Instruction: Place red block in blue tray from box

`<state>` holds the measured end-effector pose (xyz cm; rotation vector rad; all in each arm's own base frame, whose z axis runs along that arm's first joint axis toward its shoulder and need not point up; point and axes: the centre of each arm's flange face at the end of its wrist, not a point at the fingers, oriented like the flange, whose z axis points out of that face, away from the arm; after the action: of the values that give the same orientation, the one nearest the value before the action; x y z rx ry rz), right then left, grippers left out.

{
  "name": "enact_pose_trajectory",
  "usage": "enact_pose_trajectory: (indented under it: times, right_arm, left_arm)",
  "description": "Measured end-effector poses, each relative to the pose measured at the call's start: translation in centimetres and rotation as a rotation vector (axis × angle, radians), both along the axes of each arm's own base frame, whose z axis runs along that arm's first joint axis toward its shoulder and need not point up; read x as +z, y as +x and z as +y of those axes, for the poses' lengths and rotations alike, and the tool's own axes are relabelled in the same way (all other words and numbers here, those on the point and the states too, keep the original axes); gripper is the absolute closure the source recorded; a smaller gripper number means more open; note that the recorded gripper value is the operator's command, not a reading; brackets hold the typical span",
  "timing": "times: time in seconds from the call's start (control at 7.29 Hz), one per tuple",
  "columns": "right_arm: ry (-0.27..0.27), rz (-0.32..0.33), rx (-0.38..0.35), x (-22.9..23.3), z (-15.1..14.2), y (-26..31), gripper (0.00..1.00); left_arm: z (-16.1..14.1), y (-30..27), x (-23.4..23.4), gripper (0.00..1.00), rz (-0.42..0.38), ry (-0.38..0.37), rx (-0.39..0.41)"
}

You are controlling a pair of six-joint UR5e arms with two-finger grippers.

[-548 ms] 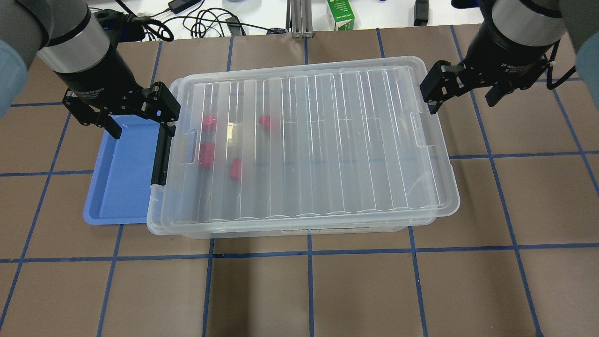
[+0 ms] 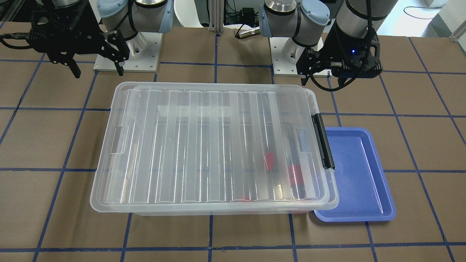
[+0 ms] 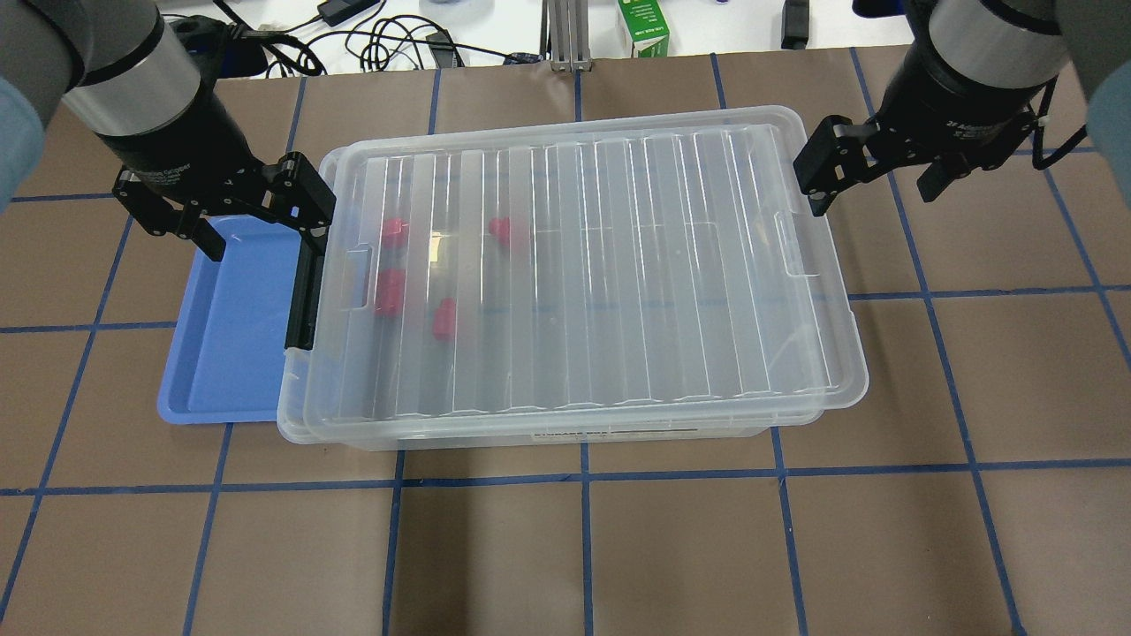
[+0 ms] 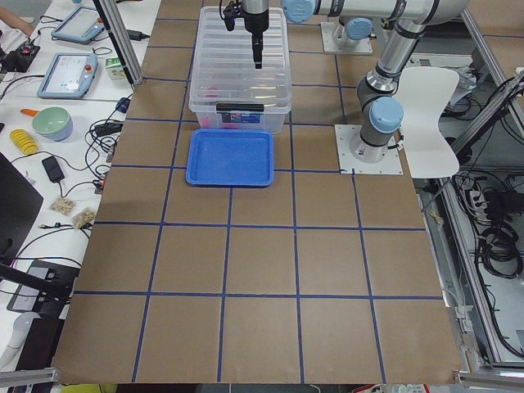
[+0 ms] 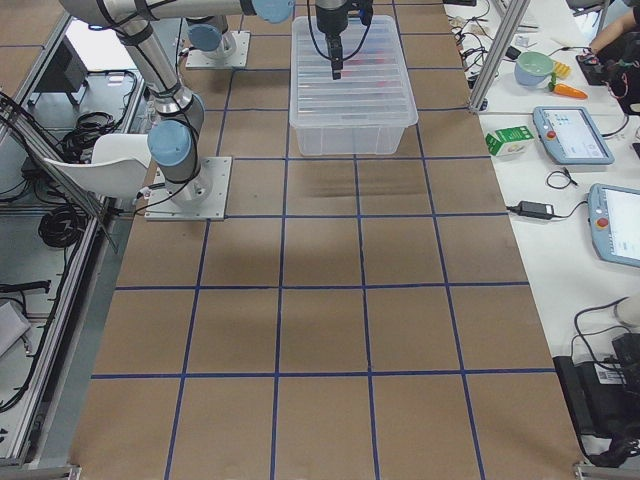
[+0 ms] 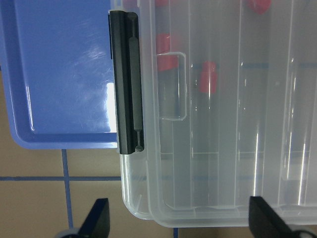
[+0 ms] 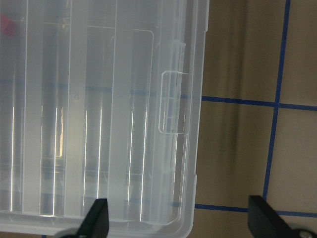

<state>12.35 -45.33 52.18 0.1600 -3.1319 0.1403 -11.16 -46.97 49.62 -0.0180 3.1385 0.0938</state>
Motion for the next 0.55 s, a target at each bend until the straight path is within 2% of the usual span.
enact_pose_trajectory:
  times: [0.55]
  right_arm:
    - [0.02, -0.003, 0.0, -1.5, -1.2, -0.6, 0.0]
  left_arm:
    - [0.0, 0.2, -0.1, 0.0, -0.002, 0.001, 0.0]
